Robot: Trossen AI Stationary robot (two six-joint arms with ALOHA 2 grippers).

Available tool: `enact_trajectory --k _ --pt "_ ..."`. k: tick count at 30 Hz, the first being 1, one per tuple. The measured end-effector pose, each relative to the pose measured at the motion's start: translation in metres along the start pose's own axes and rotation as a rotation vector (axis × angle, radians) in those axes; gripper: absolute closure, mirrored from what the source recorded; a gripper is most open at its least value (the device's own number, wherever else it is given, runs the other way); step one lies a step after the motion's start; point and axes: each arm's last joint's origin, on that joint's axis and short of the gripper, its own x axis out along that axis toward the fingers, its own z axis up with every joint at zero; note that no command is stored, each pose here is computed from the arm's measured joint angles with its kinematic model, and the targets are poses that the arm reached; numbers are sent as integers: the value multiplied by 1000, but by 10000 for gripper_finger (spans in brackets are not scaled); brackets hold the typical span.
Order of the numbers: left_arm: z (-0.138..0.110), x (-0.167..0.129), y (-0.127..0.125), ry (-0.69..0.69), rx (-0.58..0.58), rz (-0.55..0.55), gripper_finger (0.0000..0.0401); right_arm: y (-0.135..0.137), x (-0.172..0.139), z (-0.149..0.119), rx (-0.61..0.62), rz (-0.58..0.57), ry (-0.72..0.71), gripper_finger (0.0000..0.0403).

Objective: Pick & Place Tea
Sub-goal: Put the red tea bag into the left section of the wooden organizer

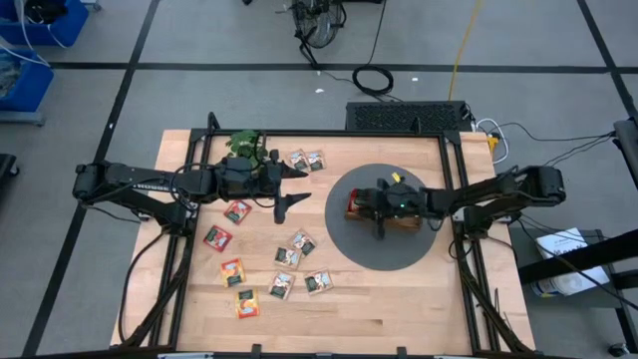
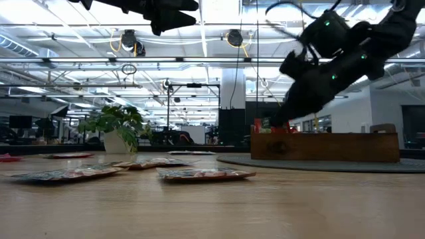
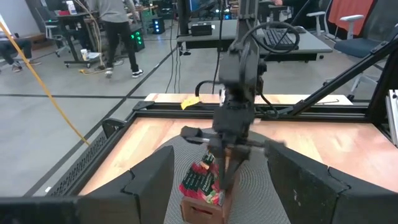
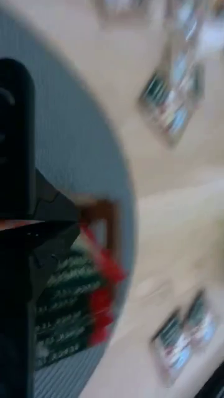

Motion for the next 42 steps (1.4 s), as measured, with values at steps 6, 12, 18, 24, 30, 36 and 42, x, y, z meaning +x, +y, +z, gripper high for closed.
enact_trajectory --k 6,12,18,24,30,36,42 --pt "0 0 0 3 -1 0 146 -3 9 3 -29 -105 56 402" --pt "0 0 0 1 -3 0 146 -8 8 -2 -29 -215 124 403" --pt "0 0 0 1 -3 0 146 -1 5 5 -47 -188 60 403" --pt "0 0 0 1 -3 0 146 15 -8 26 -75 -126 -127 403" --pt "-7 0 0 72 -8 -3 146 28 -17 38 -106 -28 -236 392" --pt "-23 -4 2 245 -4 80 146 35 -21 42 -113 116 -276 332" --pt "-45 -15 4 495 -78 178 146 36 -27 47 -114 137 -328 259"
